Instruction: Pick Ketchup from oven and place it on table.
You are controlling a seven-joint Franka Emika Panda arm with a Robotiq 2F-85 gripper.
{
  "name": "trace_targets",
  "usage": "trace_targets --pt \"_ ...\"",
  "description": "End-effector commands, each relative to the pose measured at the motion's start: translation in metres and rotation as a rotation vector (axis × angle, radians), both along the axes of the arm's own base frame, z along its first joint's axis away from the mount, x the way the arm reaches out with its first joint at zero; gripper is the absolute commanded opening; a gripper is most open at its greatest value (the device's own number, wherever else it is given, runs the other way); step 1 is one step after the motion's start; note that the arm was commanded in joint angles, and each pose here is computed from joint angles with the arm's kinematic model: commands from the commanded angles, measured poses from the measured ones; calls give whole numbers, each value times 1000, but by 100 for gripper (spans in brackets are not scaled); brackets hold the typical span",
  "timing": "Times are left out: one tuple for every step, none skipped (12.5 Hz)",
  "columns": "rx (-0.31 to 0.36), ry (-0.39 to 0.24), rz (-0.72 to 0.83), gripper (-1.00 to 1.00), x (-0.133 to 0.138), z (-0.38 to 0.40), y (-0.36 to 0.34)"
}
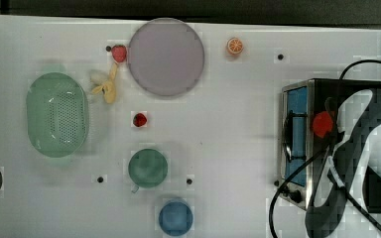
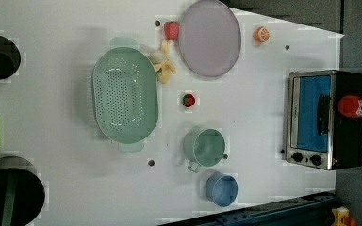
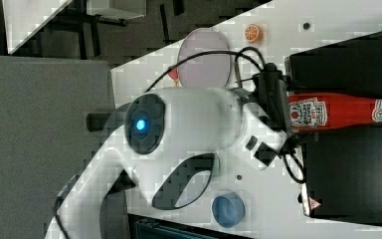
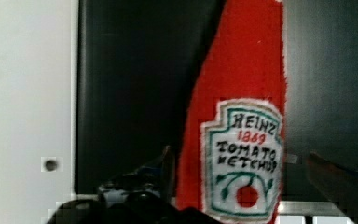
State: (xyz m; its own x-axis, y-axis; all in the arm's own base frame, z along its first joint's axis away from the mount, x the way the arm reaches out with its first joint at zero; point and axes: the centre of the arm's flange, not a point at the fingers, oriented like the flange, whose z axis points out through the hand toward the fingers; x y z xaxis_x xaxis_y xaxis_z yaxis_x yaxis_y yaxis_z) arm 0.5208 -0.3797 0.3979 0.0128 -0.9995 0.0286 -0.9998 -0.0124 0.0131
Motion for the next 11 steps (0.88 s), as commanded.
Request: trace_targets --pt "15 -11 -43 100 -1 -9 -10" --pt "22 1 -48 100 -3 -16 -10" --pt "30 6 -58 100 -7 -23 -12" --pt "38 8 -58 100 -7 -26 -10" --pt "37 8 -58 100 -7 -28 -10" --pt "29 0 -59 92 -7 -29 -11" --pt "22 -6 -61 68 -8 -31 -12" --pt "19 -9 -57 43 -6 -33 -10" --pt "18 -11 -57 26 -6 -33 -10" --pt "14 -19 -56 26 -5 -28 -10" --pt "7 -35 -48 26 0 -18 -8"
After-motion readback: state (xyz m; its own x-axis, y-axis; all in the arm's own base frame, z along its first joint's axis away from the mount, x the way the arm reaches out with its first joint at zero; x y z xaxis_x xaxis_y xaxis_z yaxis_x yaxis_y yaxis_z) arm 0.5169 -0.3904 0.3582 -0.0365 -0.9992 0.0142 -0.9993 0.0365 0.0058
